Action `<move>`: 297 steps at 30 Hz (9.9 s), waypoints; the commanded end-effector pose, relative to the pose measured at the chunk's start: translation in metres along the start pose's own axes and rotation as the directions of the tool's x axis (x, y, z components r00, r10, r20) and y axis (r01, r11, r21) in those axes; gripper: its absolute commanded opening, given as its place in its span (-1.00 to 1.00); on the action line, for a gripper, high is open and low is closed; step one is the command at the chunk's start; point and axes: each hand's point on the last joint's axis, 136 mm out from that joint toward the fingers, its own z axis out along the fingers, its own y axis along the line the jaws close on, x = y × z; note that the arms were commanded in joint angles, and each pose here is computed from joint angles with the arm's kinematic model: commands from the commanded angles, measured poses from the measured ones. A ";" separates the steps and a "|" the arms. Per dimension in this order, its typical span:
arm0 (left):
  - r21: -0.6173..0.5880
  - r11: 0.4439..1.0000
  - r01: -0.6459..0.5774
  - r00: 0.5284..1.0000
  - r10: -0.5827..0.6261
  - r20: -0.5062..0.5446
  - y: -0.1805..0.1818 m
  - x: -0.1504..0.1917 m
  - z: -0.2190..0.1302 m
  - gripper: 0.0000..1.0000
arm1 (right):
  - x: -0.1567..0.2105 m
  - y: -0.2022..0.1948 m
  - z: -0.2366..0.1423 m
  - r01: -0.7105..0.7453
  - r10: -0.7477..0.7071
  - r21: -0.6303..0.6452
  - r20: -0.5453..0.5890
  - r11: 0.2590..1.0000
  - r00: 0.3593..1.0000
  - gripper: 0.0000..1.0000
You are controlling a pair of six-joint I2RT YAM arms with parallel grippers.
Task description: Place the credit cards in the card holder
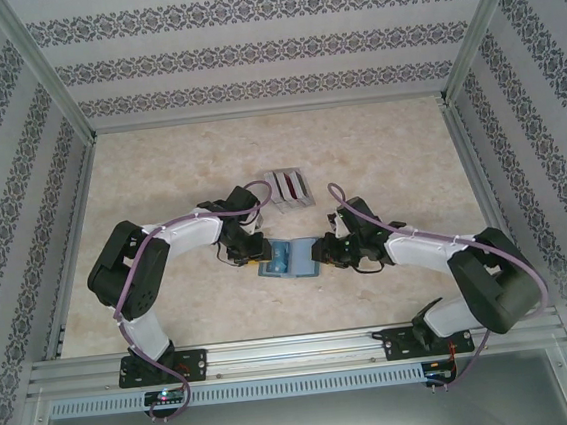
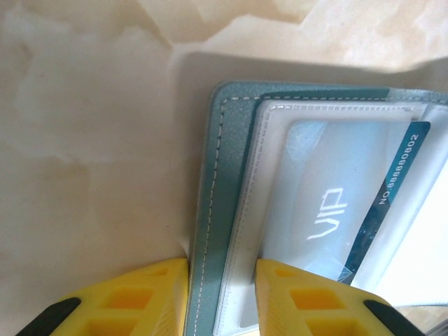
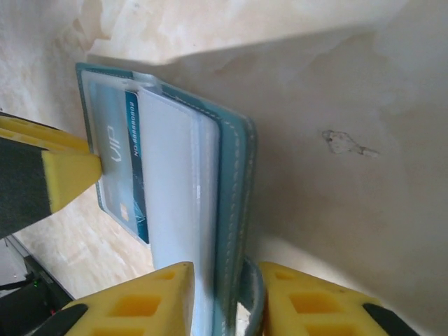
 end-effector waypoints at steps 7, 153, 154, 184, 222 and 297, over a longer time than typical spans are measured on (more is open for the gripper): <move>0.001 0.999 0.035 0.997 -0.035 -0.066 0.011 0.013 0.028 -0.42 | -0.002 0.001 0.005 0.007 -0.007 -0.033 0.000 0.999 1.000 -0.60; 0.148 0.985 0.093 0.993 -0.102 0.058 0.002 -0.008 0.024 0.65 | -0.212 0.093 0.025 0.362 -0.593 0.682 0.131 0.636 0.795 0.71; 0.155 0.983 0.094 0.993 -0.104 0.056 0.002 -0.008 0.025 0.66 | -0.214 0.090 0.023 0.356 -0.598 0.700 0.128 0.619 0.791 0.69; 0.163 0.980 0.110 0.992 -0.118 0.038 0.007 -0.001 0.035 0.66 | -0.216 0.093 -0.013 0.417 -0.739 0.833 -0.015 0.363 0.673 -0.20; 0.161 0.983 0.088 0.995 -0.094 0.034 0.003 0.000 0.025 0.64 | -0.120 0.125 -0.084 0.326 -0.355 0.145 0.270 0.934 0.895 -1.00; 0.139 0.984 0.107 0.994 -0.105 -0.017 0.007 0.018 0.016 -0.32 | -0.021 0.016 0.003 -0.001 -0.032 -0.309 -0.100 0.951 0.995 -1.00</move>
